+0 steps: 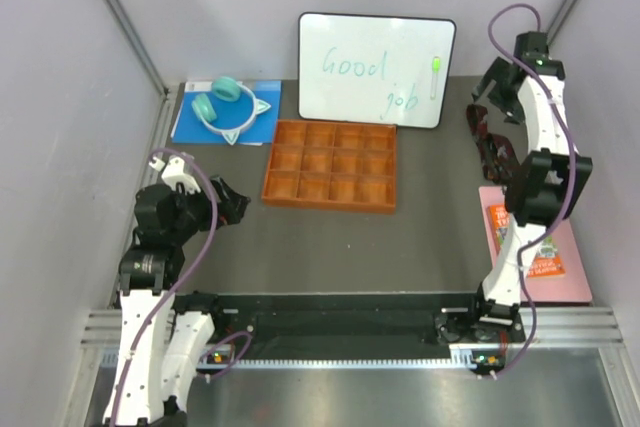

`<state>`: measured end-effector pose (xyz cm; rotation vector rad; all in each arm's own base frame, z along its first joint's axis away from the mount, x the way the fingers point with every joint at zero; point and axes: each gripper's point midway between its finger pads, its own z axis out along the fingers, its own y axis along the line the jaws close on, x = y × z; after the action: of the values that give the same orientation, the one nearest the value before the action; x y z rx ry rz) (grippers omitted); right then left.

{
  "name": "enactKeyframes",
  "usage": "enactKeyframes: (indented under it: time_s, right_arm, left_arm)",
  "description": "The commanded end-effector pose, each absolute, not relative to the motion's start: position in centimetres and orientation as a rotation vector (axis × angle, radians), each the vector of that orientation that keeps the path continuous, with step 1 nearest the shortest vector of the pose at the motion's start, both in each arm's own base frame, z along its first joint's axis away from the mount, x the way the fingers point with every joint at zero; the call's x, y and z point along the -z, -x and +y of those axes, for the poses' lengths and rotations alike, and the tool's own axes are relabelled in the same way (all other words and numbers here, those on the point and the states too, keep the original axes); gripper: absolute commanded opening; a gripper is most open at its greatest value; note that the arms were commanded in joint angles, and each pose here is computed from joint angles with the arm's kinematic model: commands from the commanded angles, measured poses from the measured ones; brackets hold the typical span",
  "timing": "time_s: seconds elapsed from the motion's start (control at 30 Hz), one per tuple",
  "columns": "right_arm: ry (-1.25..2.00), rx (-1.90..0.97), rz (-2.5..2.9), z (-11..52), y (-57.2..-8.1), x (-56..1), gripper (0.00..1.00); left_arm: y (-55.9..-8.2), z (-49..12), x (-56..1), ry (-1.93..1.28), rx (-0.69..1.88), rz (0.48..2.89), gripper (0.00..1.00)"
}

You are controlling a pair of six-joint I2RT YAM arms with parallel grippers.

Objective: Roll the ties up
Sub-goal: Pick up the tie from the corner of the board.

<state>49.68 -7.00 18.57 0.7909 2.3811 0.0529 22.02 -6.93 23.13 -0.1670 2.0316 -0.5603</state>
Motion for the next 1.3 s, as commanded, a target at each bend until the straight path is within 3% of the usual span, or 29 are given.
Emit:
enactKeyframes:
  time_s: [0.0, 0.2, 0.43, 0.63, 0.8, 0.9, 1.2, 1.27]
  right_arm:
    - [-0.792, 0.046, 2.384, -7.7, -51.0, -17.8, 0.95]
    - [-0.789, 0.142, 2.473, -7.6, -51.8, -12.6, 0.95]
    - [-0.801, 0.192, 2.497, -8.1, -52.8, -9.0, 0.87]
    - [-0.812, 0.246, 2.51, -8.8, -53.0, -6.8, 0.73]
    - [-0.855, 0.317, 2.51, -10.0, -52.7, -5.5, 0.67]
    - [-0.866, 0.333, 2.52, -10.4, -52.5, -4.6, 0.57]
    - [-0.827, 0.313, 2.576, -10.3, -52.3, -2.7, 0.02]
    - [-0.833, 0.285, 2.581, -9.9, -52.3, -2.8, 0.0]
  left_arm:
    - [-22.6, -6.9, -23.6, 0.166, 0.555, 2.007, 0.99]
    - [-22.7, -6.9, -23.6, 0.163, 0.558, 2.008, 0.99]
    - [-22.7, -6.9, -23.6, 0.163, 0.56, 2.01, 0.99]
    - [-22.7, -6.9, -23.5, 0.161, 0.56, 2.011, 0.99]
    - [-22.7, -7.0, -23.5, 0.161, 0.562, 2.011, 0.99]
    - [-22.7, -6.9, -23.6, 0.161, 0.561, 2.008, 0.99]
    - [-22.8, -6.9, -23.6, 0.16, 0.561, 2.007, 0.99]
    - [-22.8, -6.9, -23.5, 0.162, 0.559, 2.008, 0.99]
